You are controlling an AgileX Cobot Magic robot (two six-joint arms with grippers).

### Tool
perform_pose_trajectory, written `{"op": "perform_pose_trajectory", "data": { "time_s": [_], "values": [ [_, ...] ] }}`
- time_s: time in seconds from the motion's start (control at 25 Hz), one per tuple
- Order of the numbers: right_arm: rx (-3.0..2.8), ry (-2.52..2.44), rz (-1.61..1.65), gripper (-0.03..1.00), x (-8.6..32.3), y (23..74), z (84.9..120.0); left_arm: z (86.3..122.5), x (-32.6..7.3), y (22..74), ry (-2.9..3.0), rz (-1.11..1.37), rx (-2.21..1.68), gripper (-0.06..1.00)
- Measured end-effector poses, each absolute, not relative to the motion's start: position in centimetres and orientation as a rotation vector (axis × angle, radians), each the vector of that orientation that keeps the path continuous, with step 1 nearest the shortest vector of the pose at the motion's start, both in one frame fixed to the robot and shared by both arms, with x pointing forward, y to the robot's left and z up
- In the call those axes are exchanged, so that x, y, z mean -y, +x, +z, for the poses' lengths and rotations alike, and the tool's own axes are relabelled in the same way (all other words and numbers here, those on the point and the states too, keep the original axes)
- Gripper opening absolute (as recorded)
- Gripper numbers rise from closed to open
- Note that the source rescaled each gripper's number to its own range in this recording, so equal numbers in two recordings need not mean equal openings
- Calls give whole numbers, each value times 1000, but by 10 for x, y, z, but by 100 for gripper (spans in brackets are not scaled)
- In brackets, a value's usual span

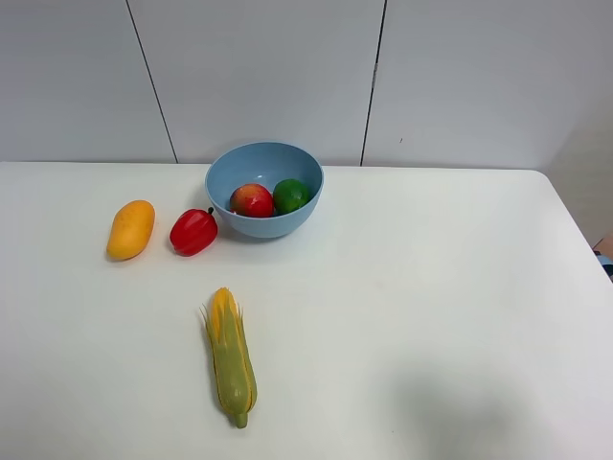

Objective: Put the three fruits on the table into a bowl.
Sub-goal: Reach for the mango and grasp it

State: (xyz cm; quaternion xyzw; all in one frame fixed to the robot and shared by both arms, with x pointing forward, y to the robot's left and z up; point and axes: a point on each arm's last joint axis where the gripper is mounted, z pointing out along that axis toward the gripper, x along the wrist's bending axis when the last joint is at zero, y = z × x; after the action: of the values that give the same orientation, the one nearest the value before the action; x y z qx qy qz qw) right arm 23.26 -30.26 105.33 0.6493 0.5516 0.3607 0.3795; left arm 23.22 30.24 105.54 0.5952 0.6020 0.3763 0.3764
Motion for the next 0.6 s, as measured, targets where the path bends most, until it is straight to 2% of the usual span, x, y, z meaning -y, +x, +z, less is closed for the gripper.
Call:
{"op": "perform_pose_trajectory", "data": {
  "time_s": [0.6],
  "values": [
    [-1409, 1658, 921, 99, 303, 233, 1053, 1055, -302, 232, 1522, 963, -1540, 100]
  ]
}}
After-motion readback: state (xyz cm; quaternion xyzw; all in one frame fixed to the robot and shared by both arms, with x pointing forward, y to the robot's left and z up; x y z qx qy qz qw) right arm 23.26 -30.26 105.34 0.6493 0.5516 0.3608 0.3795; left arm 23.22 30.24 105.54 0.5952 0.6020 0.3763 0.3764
